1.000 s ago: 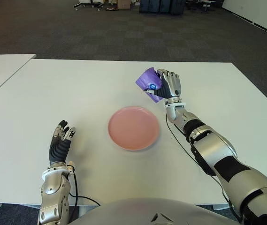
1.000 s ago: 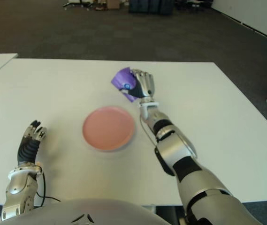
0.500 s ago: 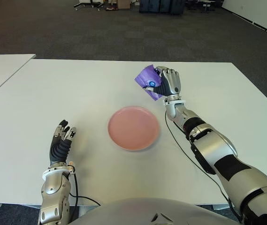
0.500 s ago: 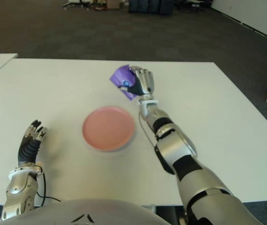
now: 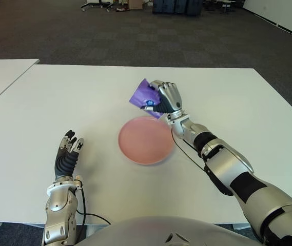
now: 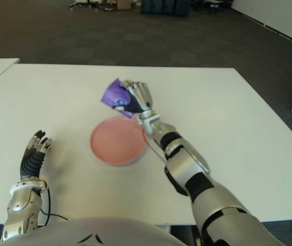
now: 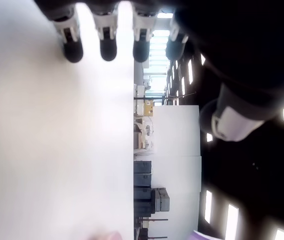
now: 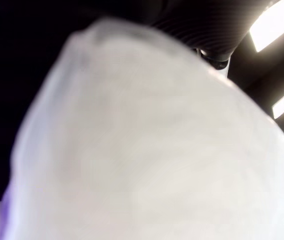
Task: Put the tissue paper into the plate.
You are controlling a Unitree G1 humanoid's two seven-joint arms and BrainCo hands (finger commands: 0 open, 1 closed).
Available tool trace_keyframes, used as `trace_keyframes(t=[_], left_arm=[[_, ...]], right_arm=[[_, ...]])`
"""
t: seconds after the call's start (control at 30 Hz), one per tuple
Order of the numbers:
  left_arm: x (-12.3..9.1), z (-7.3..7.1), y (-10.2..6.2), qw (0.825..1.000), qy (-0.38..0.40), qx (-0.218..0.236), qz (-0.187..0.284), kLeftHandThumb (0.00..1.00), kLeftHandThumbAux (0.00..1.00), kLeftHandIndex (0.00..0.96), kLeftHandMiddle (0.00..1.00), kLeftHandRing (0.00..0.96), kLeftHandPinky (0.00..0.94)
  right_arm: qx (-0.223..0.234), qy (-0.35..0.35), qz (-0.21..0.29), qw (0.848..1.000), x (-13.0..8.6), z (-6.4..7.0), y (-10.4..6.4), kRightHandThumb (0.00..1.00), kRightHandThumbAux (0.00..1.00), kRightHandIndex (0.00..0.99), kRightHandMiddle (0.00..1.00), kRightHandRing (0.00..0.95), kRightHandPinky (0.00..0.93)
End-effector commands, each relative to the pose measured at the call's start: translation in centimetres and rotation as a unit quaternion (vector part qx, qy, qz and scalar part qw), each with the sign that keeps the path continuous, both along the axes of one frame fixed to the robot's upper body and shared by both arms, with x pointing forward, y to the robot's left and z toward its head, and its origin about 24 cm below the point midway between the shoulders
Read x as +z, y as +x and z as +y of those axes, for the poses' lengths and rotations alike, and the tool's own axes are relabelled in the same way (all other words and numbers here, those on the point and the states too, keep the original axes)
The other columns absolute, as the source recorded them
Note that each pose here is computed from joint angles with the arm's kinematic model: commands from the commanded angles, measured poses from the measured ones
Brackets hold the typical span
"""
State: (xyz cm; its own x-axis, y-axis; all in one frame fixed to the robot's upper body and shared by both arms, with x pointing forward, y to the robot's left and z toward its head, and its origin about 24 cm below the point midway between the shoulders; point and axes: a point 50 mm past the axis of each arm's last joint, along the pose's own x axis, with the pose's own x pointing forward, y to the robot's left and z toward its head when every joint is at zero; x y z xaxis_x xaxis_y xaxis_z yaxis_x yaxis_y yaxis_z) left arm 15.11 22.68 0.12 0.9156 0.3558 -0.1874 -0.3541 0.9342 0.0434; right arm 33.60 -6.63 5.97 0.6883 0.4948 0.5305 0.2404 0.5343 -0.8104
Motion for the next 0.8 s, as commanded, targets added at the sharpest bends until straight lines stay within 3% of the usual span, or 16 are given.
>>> trace_keyframes(t=[0.03, 0.33, 0.8], left_arm=[[-0.4, -0.2, 0.1, 1.000, -0.002, 0.001, 0.007, 0.000, 0.528, 0.000, 0.000, 0.000, 0.036], [-0.3, -0.4, 0.2, 1.000, -0.010, -0.001, 0.006, 0.011, 0.538, 0.000, 0.000, 0.000, 0.020], [-0.3, -0.6, 0.1, 1.000, -0.003, -0.003, 0.008, 0.000, 0.544, 0.000, 0.000, 0.000, 0.016]], right_arm=[[0.064, -0.043, 0.028, 0.997, -1.3, 0.8, -1.1, 0.857, 0.672, 0.412, 0.541, 0.890, 0.867], [0.147, -0.115, 0.075, 0.980, -2.8, 1.4, -2.5, 0.857, 0.673, 0.409, 0.540, 0.865, 0.830], [0.197, -0.206, 0.067, 0.956, -3.7, 1.4, -3.2, 0.855, 0.674, 0.403, 0.536, 0.847, 0.828]])
